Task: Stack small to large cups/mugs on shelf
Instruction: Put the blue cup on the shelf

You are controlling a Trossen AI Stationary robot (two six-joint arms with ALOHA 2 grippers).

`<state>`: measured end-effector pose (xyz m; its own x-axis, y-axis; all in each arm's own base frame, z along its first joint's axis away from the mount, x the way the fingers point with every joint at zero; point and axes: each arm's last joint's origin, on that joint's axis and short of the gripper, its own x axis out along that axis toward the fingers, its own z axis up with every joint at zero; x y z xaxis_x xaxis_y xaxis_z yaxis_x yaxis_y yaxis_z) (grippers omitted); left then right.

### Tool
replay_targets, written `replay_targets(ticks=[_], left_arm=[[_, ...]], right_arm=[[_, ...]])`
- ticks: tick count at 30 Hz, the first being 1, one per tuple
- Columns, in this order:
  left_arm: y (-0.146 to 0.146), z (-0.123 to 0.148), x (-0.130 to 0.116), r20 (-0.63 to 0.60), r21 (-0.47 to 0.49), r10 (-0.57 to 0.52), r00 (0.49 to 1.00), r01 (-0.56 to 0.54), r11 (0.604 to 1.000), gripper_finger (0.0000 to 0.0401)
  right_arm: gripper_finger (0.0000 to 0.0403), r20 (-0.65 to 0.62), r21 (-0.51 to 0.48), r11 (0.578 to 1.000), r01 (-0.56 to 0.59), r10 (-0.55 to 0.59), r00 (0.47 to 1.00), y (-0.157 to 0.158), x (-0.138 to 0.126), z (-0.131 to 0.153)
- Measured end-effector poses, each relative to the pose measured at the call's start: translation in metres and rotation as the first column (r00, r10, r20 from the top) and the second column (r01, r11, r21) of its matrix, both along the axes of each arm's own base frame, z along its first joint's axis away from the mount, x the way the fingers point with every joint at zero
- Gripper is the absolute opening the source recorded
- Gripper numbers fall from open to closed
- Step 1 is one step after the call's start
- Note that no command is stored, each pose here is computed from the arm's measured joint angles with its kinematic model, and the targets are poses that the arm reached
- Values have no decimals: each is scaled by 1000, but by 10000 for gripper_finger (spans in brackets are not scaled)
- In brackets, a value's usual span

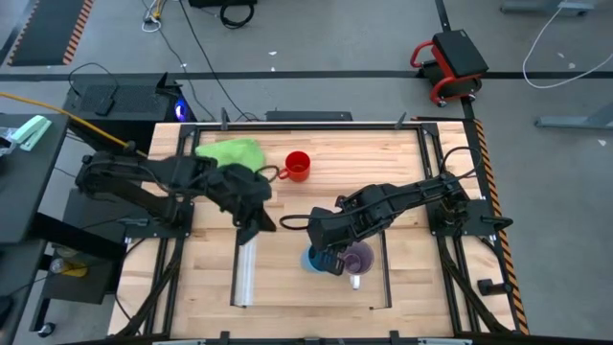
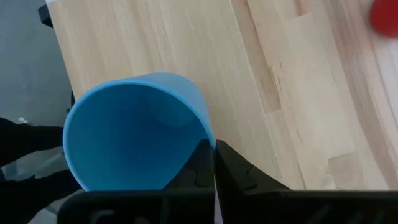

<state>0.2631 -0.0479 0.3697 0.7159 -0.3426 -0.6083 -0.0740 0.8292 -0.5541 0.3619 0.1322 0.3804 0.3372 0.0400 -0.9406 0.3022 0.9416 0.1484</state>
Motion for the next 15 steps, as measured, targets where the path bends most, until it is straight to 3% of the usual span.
replay_targets(ticks=[4, 15], left_arm=[[-18, -5, 15, 45, -16, -45, 998, 46, 999, 35], [-34, -34, 43, -37, -26, -59, 998, 58, 998, 40]], right_arm=[[1, 0, 11, 1000, -10, 10, 1000, 1, 0, 0], [2, 17, 30, 999, -36, 36, 999, 3, 2, 1]])
